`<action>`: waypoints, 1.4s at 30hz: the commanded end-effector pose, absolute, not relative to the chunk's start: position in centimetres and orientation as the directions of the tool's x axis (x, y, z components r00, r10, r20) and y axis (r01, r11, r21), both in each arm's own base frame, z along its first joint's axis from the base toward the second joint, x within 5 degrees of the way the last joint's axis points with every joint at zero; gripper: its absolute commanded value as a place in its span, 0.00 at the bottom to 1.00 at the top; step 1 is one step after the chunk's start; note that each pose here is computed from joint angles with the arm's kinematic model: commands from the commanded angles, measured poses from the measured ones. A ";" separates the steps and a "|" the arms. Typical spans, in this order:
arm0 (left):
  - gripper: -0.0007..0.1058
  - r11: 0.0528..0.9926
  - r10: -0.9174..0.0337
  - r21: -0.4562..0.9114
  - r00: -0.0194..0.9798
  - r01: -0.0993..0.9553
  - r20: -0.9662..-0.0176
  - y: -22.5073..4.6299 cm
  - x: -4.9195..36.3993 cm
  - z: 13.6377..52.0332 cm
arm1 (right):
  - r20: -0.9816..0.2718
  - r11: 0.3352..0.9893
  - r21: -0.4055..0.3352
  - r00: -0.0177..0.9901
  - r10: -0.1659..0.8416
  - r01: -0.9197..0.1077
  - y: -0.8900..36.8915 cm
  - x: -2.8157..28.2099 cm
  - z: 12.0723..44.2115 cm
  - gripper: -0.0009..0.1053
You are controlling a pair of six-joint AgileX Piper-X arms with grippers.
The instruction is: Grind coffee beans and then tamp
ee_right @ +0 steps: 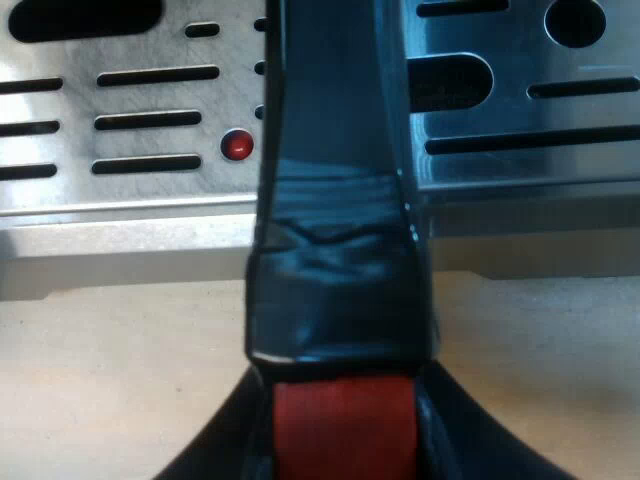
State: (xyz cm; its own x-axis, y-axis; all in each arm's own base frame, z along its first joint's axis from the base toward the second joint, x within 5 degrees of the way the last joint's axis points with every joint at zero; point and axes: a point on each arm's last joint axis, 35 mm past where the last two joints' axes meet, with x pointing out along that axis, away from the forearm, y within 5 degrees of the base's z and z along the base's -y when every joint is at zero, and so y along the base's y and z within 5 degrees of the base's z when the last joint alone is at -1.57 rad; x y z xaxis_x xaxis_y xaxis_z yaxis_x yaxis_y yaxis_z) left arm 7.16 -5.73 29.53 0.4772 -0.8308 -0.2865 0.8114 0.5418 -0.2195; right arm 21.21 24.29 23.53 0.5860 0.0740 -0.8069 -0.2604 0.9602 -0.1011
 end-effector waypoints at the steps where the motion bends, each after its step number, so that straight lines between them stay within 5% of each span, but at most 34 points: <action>1: 0.75 0.532 -0.838 -0.225 0.470 0.816 -0.277 -5.7 7.0 29.7 | -0.804 0.953 -0.082 0.585 0.109 -0.291 24.6 21.3 23.8 0.01; 21: 0.75 0.532 -0.838 -0.225 0.470 0.816 -0.277 -5.7 7.0 29.7 | -0.800 0.953 -0.088 0.591 0.105 -0.289 24.7 21.3 23.8 0.01; 25: 0.75 0.532 -0.838 -0.225 0.470 0.816 -0.277 -5.7 7.0 29.7 | -0.790 0.945 -0.157 0.611 0.055 -0.287 24.6 20.2 24.3 0.01; 42: 0.75 0.532 -0.838 -0.225 0.470 0.816 -0.277 -5.7 7.0 29.7 | -0.798 0.936 -0.179 0.602 0.042 -0.303 24.7 18.5 24.7 0.01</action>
State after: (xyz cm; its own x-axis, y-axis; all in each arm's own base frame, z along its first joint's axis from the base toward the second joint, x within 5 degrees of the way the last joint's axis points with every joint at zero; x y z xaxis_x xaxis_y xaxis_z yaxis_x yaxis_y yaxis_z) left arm 7.16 -5.73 29.53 0.4772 -0.8308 -0.2865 0.8114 0.5418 -0.2195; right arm 19.38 24.65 23.95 0.6149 0.0179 -0.7884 -0.2604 0.9483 -0.1816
